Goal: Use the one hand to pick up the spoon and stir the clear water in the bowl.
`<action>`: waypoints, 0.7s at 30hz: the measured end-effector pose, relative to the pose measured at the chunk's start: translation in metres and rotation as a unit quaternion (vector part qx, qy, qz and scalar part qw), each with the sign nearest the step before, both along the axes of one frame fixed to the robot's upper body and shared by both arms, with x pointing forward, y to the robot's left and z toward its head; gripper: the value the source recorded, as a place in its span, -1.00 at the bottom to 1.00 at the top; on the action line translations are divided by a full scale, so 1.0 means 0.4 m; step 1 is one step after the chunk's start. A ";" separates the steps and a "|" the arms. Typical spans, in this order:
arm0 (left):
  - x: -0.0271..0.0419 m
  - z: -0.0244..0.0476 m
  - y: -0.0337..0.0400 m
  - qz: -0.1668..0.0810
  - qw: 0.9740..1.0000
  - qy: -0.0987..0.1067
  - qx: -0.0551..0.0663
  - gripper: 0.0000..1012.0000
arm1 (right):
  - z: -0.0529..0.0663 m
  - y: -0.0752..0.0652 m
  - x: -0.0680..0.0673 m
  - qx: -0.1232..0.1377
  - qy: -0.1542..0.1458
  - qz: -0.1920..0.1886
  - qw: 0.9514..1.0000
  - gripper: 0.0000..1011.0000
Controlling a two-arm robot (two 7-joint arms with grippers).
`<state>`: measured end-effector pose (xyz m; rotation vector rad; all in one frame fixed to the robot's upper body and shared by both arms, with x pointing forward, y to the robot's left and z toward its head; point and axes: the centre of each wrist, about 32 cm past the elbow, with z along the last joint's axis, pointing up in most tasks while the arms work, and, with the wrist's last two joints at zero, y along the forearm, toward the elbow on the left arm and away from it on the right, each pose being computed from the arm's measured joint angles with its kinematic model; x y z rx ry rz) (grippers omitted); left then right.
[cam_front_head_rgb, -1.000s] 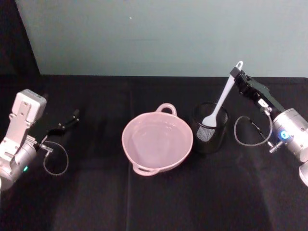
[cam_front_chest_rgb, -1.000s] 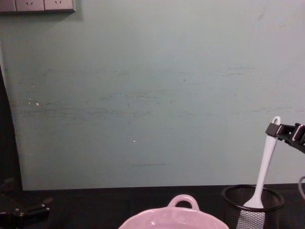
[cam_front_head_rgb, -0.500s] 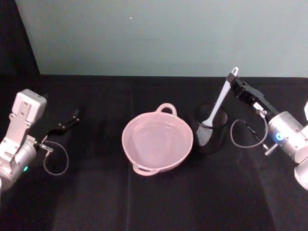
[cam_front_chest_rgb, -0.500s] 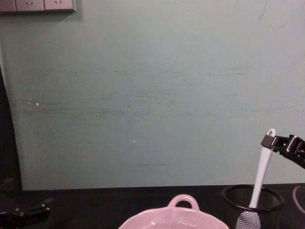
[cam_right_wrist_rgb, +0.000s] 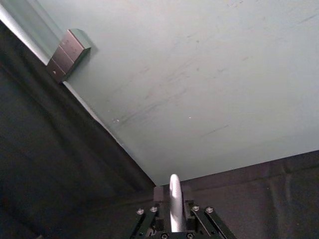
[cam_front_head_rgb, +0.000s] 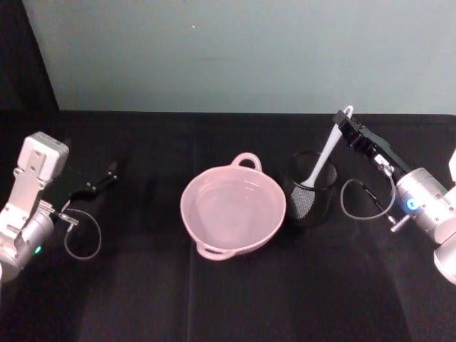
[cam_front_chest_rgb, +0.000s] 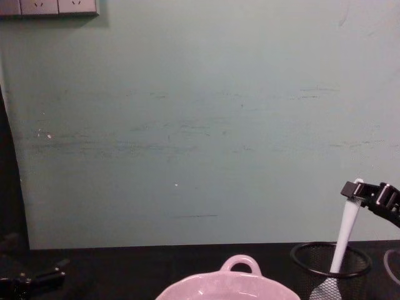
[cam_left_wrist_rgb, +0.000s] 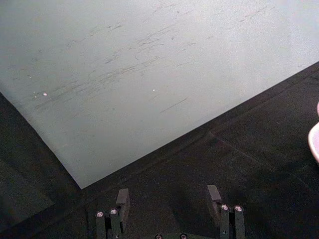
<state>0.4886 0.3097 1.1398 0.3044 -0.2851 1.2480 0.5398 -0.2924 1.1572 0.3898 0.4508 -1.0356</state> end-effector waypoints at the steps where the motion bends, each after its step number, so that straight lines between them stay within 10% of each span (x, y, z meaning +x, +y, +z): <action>1: 0.000 0.000 0.000 0.000 1.000 0.000 0.000 1.00 | -0.001 -0.001 -0.001 0.000 0.002 -0.002 1.000 -0.55; 21: 0.000 0.000 0.000 0.000 1.000 0.000 0.000 1.00 | 0.003 -0.024 -0.095 -0.018 0.010 -0.023 1.000 0.70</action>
